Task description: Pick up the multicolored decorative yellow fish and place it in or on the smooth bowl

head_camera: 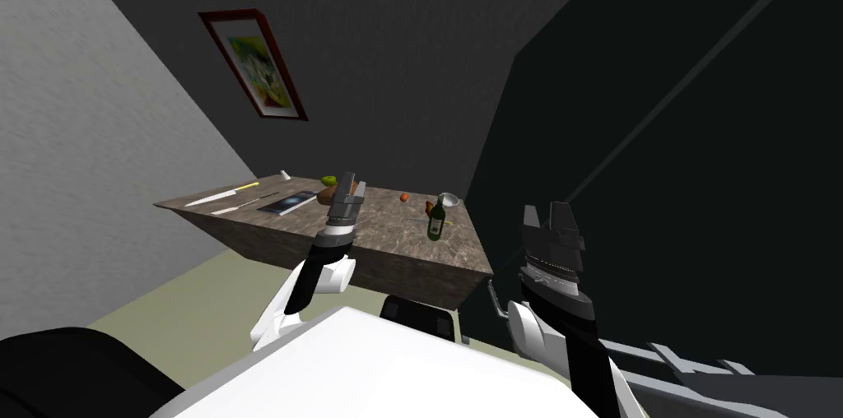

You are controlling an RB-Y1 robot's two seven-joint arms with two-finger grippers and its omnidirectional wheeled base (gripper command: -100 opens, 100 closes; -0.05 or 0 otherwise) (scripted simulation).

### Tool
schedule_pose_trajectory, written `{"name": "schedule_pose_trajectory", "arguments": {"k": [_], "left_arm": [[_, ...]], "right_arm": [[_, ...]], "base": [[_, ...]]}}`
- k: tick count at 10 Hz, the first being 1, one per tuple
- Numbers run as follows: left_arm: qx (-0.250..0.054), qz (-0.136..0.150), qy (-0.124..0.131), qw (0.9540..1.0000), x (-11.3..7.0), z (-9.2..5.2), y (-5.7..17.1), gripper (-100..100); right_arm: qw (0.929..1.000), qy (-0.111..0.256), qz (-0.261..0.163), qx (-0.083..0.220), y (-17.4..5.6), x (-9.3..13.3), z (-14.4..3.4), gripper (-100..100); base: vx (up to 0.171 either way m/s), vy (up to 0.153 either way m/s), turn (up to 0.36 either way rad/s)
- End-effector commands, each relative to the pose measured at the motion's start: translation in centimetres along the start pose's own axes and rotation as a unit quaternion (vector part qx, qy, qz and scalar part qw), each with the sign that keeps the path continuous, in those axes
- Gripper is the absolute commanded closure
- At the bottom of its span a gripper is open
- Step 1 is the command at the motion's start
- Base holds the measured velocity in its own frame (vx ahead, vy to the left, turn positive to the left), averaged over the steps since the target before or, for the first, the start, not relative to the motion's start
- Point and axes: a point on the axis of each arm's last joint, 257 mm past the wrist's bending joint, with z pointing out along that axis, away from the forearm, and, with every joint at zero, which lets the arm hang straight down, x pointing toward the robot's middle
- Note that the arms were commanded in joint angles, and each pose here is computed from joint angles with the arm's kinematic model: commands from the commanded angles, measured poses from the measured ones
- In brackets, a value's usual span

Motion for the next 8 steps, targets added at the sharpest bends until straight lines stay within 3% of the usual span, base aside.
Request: {"name": "schedule_pose_trajectory", "arguments": {"k": [1, 4, 7, 8], "left_arm": [[-0.008, -0.004, 0.017, 0.9998, 0.6, 0.1, 0.5, -100], [-0.029, -0.013, 0.054, 0.998, 2.1, 0.1, 1.9, -100], [-0.064, -0.027, 0.097, 0.9929, 3.8, -0.1, 4.1, -100], [-0.065, -0.025, 0.101, 0.9924, 3.9, -0.1, 4.2, -100]], "right_arm": [[1.0, 0.0, 0.0, 0.0, 0.0, 0.0, 0.0, 0], [1.0, 0.0, 0.0, 0.0, 0.0, 0.0, 0.0, 0], [1.0, 0.0, 0.0, 0.0, 0.0, 0.0, 0.0, 0], [1.0, 0.0, 0.0, 0.0, 0.0, 0.0, 0.0, 0]], "base": [[-0.014, 0.03, -0.077], [-0.057, 0.07, -0.1], [-0.052, 0.078, -0.16], [-0.04, 0.065, -0.06]]}}
